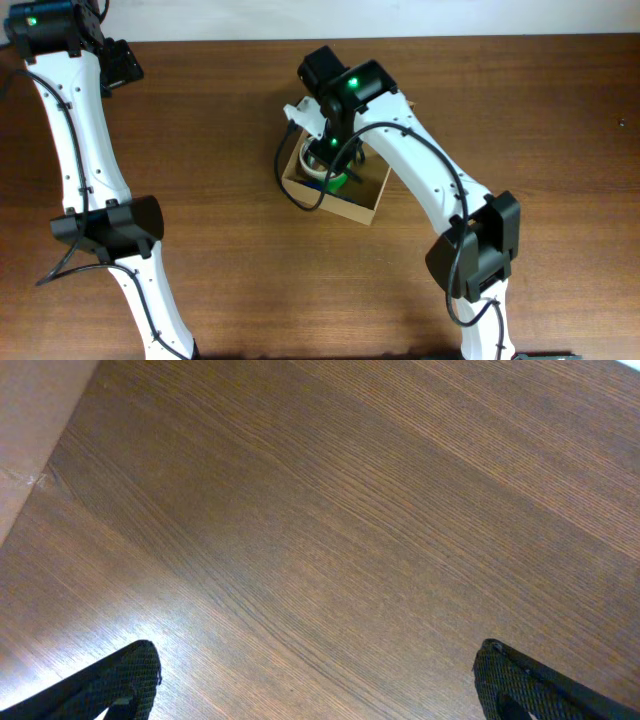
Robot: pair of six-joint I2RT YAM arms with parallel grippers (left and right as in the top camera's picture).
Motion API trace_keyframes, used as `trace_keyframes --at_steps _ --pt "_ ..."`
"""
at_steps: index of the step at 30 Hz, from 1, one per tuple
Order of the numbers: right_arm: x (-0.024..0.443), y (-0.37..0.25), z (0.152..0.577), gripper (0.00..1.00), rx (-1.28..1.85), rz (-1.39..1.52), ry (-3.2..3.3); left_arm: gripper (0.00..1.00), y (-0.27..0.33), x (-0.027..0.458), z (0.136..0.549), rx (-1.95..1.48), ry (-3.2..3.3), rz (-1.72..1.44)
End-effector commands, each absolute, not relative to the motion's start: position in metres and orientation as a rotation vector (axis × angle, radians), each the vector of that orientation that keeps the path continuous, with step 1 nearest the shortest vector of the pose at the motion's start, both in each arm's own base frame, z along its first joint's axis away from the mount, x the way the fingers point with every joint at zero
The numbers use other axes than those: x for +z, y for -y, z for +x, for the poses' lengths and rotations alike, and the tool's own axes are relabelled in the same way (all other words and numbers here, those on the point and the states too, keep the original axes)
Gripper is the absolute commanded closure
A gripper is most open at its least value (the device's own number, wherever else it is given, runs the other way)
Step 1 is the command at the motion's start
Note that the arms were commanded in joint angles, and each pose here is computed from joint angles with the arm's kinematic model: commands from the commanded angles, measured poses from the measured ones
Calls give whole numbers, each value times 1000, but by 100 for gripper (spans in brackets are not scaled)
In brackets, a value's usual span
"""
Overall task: Pack container
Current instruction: 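Carry the black marker with the right gripper and lower it into the box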
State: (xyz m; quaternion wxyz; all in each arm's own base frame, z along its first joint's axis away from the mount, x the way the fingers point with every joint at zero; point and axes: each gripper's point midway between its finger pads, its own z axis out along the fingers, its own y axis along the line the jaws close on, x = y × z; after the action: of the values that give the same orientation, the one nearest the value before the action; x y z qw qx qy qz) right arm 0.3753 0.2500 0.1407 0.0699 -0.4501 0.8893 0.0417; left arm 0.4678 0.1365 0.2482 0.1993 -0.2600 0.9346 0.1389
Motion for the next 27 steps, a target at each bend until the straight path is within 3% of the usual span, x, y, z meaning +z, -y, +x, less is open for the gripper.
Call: trace_keyframes --at_steps 1,27 --pt "127 -253 368 96 168 -1397 -2686 0 -137 265 461 385 -2585 -715" --pt "78 -271 333 96 210 -1524 -2717 0 -137 265 461 384 -2586 -715"
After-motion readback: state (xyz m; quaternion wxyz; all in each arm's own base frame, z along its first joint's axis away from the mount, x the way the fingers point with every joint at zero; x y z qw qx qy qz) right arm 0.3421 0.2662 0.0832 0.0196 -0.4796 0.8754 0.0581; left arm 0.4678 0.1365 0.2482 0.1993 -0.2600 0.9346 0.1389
